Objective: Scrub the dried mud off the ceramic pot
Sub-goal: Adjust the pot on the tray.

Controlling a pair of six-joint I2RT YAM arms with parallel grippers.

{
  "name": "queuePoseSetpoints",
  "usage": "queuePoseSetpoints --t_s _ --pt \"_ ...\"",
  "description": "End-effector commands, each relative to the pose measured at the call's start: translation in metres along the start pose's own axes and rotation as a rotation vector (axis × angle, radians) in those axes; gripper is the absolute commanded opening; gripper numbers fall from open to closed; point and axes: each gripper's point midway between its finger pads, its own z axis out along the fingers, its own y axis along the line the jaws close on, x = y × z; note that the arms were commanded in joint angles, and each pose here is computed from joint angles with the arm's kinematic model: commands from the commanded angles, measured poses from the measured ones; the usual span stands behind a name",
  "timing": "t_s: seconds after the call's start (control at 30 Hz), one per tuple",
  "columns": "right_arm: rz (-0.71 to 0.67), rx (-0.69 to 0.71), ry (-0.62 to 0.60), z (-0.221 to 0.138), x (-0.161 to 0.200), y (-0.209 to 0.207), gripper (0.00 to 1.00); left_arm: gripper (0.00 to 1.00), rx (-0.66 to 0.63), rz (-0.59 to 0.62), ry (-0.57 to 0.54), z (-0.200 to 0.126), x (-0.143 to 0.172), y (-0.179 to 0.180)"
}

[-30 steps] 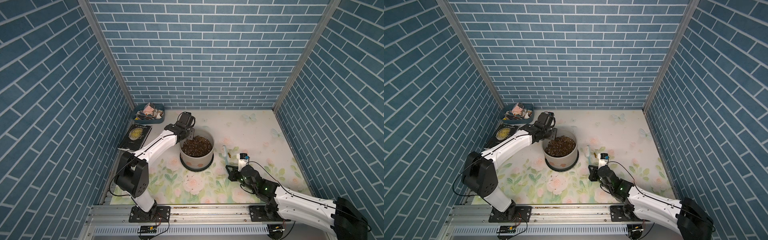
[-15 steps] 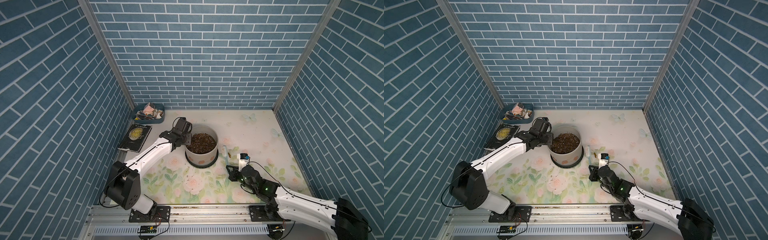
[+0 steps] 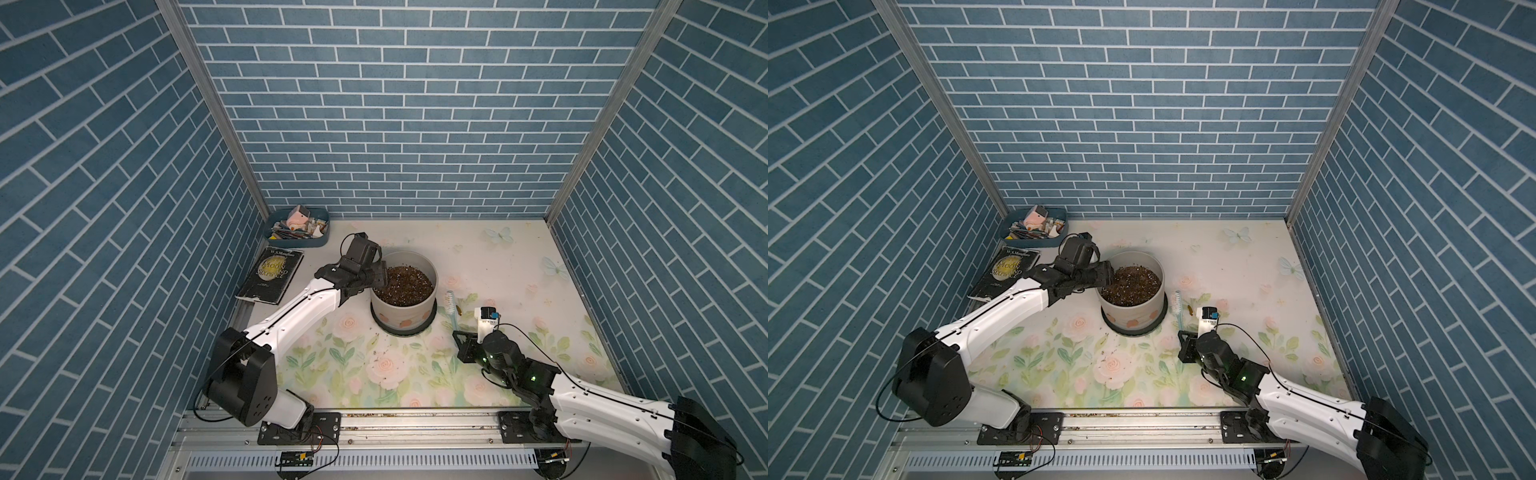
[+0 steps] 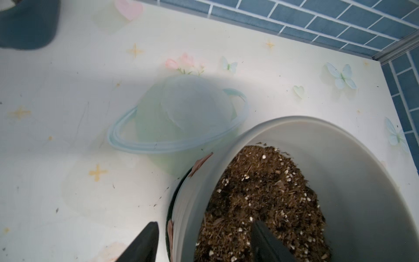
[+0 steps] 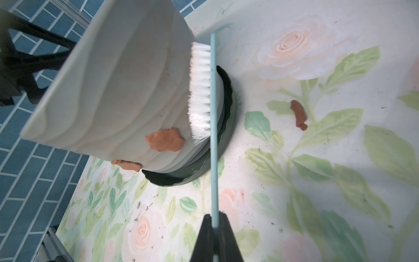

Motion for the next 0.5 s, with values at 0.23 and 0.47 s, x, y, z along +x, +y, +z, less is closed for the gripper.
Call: queuePoseSetpoints --t_s 0.23,0.47 --pt "-0.005 0.045 0.014 0.002 0.010 -0.012 0.00 0.71 -0.030 0.109 0.039 0.041 -0.011 -0.009" --pt "-0.002 0.040 0.008 0.001 0.009 -0.011 0.00 0.58 -0.116 0.134 0.084 0.049 0.004 0.011"
